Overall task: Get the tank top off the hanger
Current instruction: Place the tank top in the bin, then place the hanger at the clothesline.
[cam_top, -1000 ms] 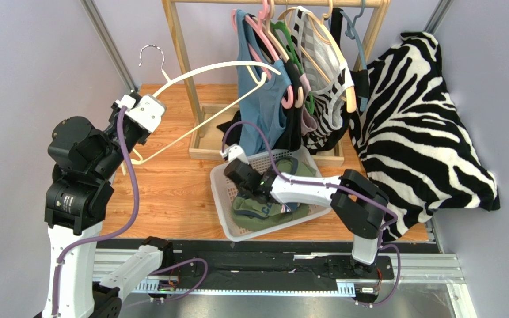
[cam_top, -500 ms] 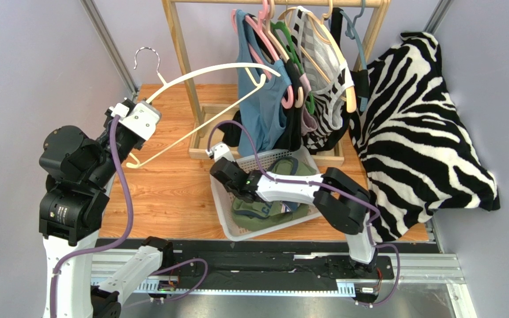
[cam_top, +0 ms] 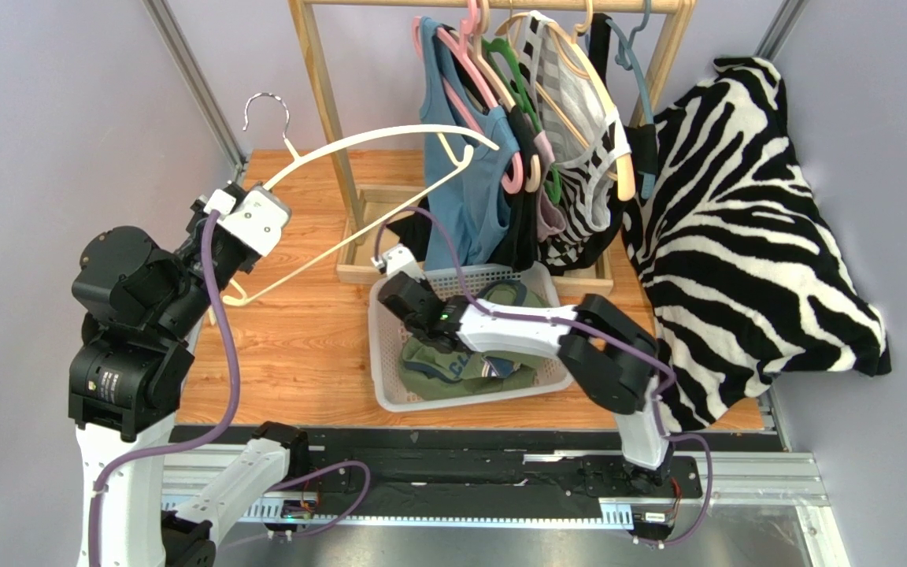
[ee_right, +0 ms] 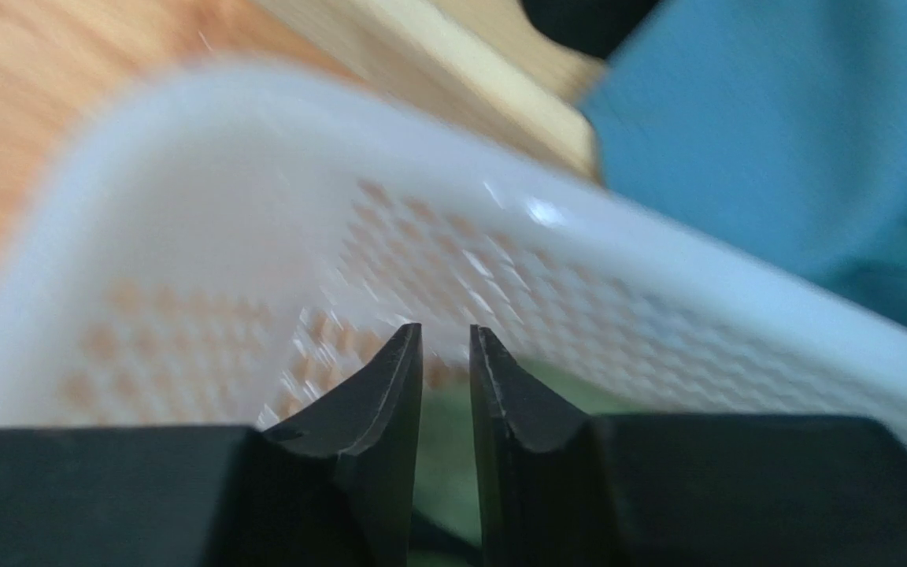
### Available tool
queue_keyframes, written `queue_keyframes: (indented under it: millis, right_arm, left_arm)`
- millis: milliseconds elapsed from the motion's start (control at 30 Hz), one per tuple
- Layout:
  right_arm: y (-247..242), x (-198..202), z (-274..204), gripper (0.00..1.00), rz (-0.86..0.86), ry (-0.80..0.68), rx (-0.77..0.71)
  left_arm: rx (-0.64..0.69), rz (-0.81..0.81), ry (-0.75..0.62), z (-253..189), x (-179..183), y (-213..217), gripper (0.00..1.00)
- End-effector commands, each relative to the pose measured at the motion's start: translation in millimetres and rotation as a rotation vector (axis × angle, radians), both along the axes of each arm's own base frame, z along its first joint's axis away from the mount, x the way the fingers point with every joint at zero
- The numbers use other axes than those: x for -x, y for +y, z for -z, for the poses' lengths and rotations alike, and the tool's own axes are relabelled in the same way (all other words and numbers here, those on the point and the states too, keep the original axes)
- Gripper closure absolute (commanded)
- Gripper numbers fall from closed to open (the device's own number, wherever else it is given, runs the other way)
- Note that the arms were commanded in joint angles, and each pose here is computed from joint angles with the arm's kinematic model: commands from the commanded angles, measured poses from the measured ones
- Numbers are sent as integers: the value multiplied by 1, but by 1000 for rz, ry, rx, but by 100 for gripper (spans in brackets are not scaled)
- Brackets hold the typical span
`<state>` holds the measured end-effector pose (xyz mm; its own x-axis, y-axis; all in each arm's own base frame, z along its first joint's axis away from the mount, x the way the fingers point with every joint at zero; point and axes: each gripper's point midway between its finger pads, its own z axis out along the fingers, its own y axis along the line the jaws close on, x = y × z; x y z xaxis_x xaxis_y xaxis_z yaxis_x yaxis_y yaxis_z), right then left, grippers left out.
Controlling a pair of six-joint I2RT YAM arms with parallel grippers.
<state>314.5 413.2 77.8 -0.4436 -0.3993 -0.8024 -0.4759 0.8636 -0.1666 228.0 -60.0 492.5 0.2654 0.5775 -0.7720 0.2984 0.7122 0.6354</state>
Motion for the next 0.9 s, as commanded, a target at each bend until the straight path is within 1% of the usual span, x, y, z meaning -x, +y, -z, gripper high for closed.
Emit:
queue_keyframes:
  millis: [0, 67, 100, 133, 167, 200, 233, 267, 300, 400, 467, 500, 533, 600, 633, 667, 700, 733, 800, 867]
  right_arm:
    - [-6, 50, -110, 69, -230, -70, -141]
    - [-12, 86, -127, 66, -352, -23, -124]
    - [-13, 109, -153, 65, -449, -2, -175]
    - [-13, 129, -167, 64, -521, 21, -194]
    - [-21, 146, -177, 62, -571, 56, -191]
    - [-21, 169, -188, 61, -666, 98, -226]
    - [-29, 188, -214, 59, -739, 90, -281]
    - [-36, 200, -229, 57, -775, 101, -301]
    - [-41, 216, -244, 56, -842, 122, -339]
    - [-64, 237, -296, 52, -916, 84, -425]
    - [-76, 239, -314, 49, -928, 44, -430]
    - [-80, 234, -329, 48, -903, 7, -446]
    - [-84, 227, -334, 47, -894, -28, -430]
    - [-87, 219, -338, 44, -884, -18, -426]
    - [-91, 206, -345, 43, -854, -19, -442]
    - [-88, 208, -345, 42, -881, 24, -463]
    - [-87, 204, -345, 42, -868, 52, -486]
    - [-89, 193, -347, 42, -841, 56, -503]
    - [-87, 189, -346, 41, -842, 76, -520]
    - [-86, 185, -341, 40, -835, 83, -517]
  left_arm:
    - [-13, -2, -53, -6, 1, 2, 100]
    - [-34, 4, -26, 10, -5, -1, 100]
    - [-42, 11, -19, 16, -7, -2, 100]
    - [-60, 42, 7, 29, -9, -8, 100]
    - [-89, 62, 1, 33, -6, -9, 100]
    - [-114, 83, 10, 41, -4, -12, 100]
    - [-142, 119, 32, 57, -5, -18, 100]
    - [-175, 132, 21, 61, -4, -18, 100]
    - [-190, 138, 28, 67, -5, -19, 100]
    - [-238, 165, 55, 86, -11, -23, 100]
    - [-283, 218, 40, 88, -8, -30, 100]
    - [-299, 240, 50, 91, -4, -32, 100]
    - [-306, 280, 48, 92, -1, -37, 100]
    - [-338, 321, 47, 93, 6, -41, 100]
    - [-350, 346, 31, 91, 9, -44, 100]
    - [-356, 355, 21, 89, 12, -45, 100]
    - [-359, 364, 10, 87, 15, -46, 100]
    - [-370, 385, -18, 83, 21, -48, 100]
    - [-388, 409, -45, 84, 27, -50, 100]
    - [-409, 423, -146, 73, 41, -52, 100]
